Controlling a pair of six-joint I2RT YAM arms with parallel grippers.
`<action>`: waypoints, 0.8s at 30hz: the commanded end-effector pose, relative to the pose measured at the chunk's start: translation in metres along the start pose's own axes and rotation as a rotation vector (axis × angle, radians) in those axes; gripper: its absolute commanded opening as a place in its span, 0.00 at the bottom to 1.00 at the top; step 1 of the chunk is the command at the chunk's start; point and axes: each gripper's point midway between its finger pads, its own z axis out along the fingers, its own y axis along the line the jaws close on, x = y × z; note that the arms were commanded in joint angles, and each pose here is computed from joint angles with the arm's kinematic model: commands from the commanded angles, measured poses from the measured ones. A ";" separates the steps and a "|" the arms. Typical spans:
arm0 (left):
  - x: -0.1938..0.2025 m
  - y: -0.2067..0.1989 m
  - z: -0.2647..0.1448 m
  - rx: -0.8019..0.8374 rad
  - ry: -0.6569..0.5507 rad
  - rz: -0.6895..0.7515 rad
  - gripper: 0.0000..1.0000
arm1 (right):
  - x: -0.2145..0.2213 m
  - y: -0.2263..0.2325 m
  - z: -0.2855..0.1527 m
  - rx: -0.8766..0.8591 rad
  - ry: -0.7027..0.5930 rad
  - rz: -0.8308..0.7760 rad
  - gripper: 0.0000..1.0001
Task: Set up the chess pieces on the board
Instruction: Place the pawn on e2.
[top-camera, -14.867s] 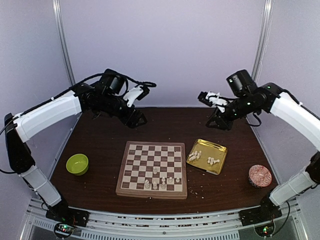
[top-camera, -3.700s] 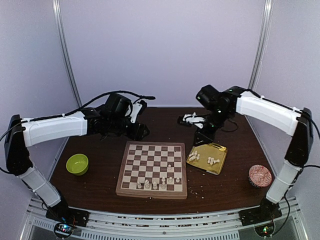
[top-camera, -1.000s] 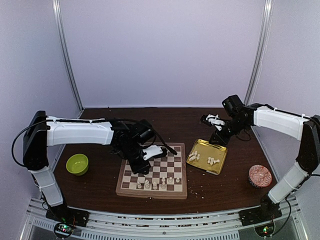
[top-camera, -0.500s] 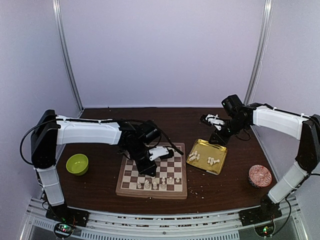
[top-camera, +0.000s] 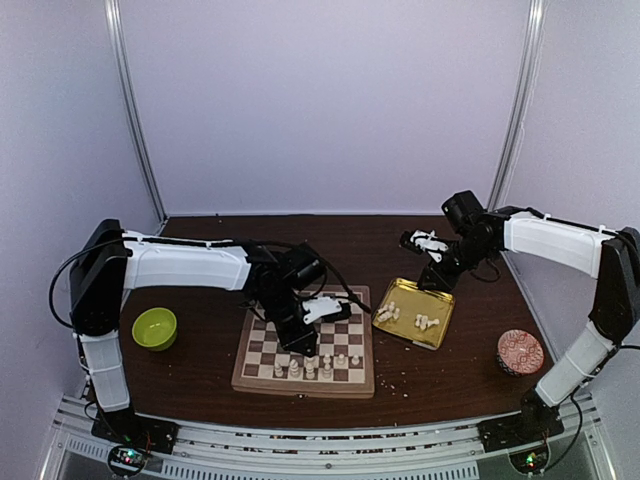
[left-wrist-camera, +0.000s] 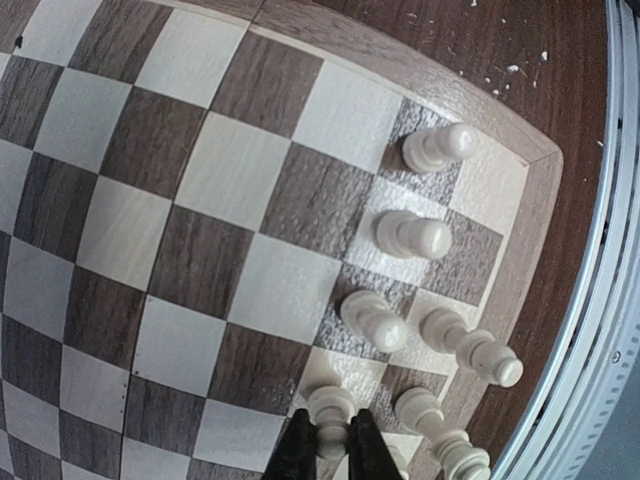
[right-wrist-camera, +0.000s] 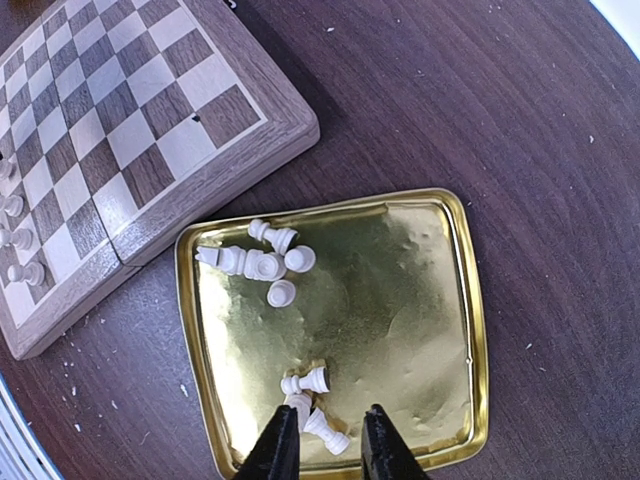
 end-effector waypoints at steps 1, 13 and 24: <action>-0.016 -0.004 0.000 0.013 -0.033 0.041 0.08 | -0.008 -0.001 -0.003 0.005 -0.009 -0.019 0.21; -0.012 -0.005 0.005 0.013 -0.003 0.045 0.08 | -0.008 -0.001 -0.003 0.003 -0.009 -0.019 0.21; -0.008 -0.006 0.006 0.014 0.013 0.045 0.12 | -0.008 -0.001 -0.002 0.000 -0.005 -0.019 0.21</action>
